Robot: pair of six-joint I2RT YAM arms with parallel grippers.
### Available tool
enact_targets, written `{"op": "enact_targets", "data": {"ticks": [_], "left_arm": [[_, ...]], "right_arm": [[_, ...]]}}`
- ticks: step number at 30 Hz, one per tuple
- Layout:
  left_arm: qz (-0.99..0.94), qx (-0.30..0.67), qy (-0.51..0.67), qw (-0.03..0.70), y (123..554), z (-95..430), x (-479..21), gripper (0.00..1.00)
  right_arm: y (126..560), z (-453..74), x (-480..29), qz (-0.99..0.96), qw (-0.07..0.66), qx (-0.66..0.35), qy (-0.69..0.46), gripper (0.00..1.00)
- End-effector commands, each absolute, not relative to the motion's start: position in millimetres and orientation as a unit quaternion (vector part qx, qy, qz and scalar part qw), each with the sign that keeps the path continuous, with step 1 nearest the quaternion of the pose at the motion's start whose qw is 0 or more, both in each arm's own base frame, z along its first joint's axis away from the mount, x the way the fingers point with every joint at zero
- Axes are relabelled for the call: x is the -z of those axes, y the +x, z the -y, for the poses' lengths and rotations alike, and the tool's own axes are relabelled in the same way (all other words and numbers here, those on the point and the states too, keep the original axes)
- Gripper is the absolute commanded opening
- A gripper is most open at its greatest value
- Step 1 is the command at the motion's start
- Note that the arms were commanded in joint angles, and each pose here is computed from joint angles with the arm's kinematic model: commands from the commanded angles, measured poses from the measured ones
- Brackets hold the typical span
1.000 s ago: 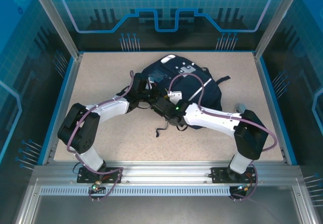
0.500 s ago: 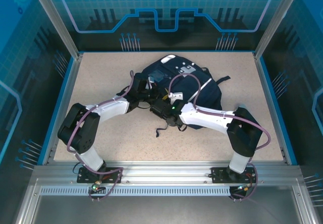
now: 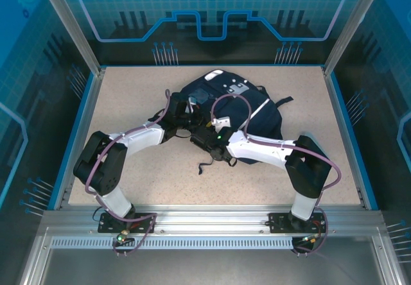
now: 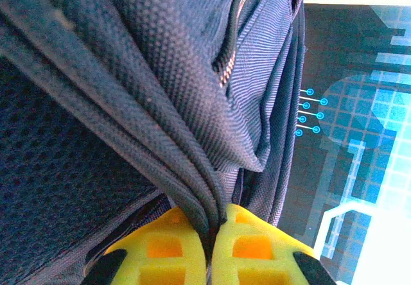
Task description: Pack the student bag
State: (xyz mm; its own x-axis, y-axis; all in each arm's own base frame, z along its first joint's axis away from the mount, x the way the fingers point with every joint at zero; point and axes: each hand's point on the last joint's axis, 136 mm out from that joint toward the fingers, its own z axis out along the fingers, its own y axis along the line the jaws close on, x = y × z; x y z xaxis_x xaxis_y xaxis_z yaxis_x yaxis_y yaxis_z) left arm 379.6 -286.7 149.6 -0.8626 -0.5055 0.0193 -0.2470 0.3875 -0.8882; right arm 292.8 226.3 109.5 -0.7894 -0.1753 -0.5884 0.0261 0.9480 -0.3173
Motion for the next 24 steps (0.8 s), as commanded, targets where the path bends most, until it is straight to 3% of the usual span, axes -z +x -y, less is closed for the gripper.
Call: {"op": "enact_targets", "data": {"ticks": [1, 10, 20, 24], "left_arm": [[-0.807, 0.550, -0.180, 0.118, 373.5, 309.4, -182.1, 0.00], [-0.824, 0.510, -0.200, 0.143, 389.4, 287.4, -160.7, 0.00], [-0.829, 0.488, -0.227, 0.150, 403.2, 259.7, -140.4, 0.00], [-0.823, 0.503, -0.221, 0.142, 401.5, 264.8, -144.5, 0.00]], "right_arm": [[315.3, -234.0, -126.4, -0.918, 0.366, 0.150, -0.035, 0.07], [273.4, -202.8, -113.2, -0.949, 0.288, 0.118, -0.049, 0.00], [250.2, -139.0, -101.8, -0.967, 0.233, 0.099, -0.002, 0.00], [250.9, -166.9, -110.0, -0.971, 0.235, 0.022, -0.039, 0.00]]}}
